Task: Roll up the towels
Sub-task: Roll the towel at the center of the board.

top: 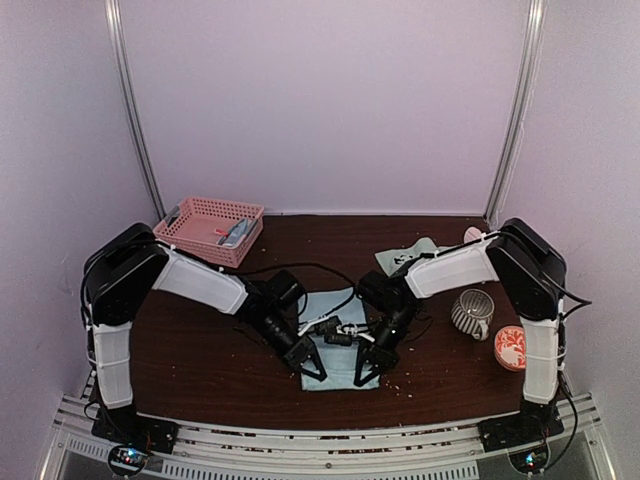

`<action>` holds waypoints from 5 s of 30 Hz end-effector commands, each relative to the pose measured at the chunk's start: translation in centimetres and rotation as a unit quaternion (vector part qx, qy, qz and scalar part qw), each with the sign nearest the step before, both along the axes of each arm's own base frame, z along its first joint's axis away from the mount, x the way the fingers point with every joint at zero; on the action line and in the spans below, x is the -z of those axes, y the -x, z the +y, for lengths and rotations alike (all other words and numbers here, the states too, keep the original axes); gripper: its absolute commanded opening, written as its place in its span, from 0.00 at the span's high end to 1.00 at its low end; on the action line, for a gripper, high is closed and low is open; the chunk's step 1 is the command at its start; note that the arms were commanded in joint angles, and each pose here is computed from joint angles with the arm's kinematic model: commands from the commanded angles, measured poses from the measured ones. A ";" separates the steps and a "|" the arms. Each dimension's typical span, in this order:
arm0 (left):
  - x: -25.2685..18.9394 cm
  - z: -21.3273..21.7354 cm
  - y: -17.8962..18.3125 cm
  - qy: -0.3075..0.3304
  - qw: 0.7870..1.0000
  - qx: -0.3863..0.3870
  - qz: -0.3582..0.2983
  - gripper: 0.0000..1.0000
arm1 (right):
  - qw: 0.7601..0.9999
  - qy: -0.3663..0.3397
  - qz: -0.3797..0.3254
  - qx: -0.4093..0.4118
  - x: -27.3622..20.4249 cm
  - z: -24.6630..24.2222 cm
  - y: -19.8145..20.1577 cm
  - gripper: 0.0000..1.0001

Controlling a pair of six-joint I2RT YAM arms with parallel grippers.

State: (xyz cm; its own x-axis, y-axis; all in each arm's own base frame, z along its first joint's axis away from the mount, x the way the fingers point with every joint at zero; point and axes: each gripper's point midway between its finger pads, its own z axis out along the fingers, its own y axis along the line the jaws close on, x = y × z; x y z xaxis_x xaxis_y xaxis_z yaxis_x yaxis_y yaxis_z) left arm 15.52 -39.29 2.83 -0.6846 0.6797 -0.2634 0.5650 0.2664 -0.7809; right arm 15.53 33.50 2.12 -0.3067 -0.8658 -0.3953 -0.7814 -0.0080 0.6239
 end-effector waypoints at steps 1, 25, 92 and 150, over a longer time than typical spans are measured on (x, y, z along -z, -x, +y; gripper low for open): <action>0.2 1.7 -2.2 -0.019 0.999 -0.027 -0.024 0.87 | 0.994 0.092 0.060 0.015 3.8 -3.5 0.7 0.97; -9.5 -1.8 -2.9 -0.027 0.826 0.066 -0.559 0.50 | 0.973 0.187 0.122 0.049 5.8 -3.3 -1.8 0.97; 1.8 -3.7 3.7 -0.047 0.886 0.221 -0.406 1.00 | 0.989 -0.007 -0.035 0.147 -11.8 -5.7 -11.8 0.66; -0.7 -2.7 -1.4 0.076 0.992 0.043 -0.096 0.66 | 0.946 0.032 -0.299 -0.124 0.1 -1.9 1.6 0.96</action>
State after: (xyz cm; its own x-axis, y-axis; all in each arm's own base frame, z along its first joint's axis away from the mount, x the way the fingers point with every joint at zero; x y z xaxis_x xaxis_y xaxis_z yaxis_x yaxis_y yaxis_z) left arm 15.53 -43.39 3.33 -0.5462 0.7021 -0.4568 0.6500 0.0113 -0.7599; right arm 17.10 33.61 2.90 0.2110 -0.8826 -0.4202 -0.9772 -0.1793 -0.1140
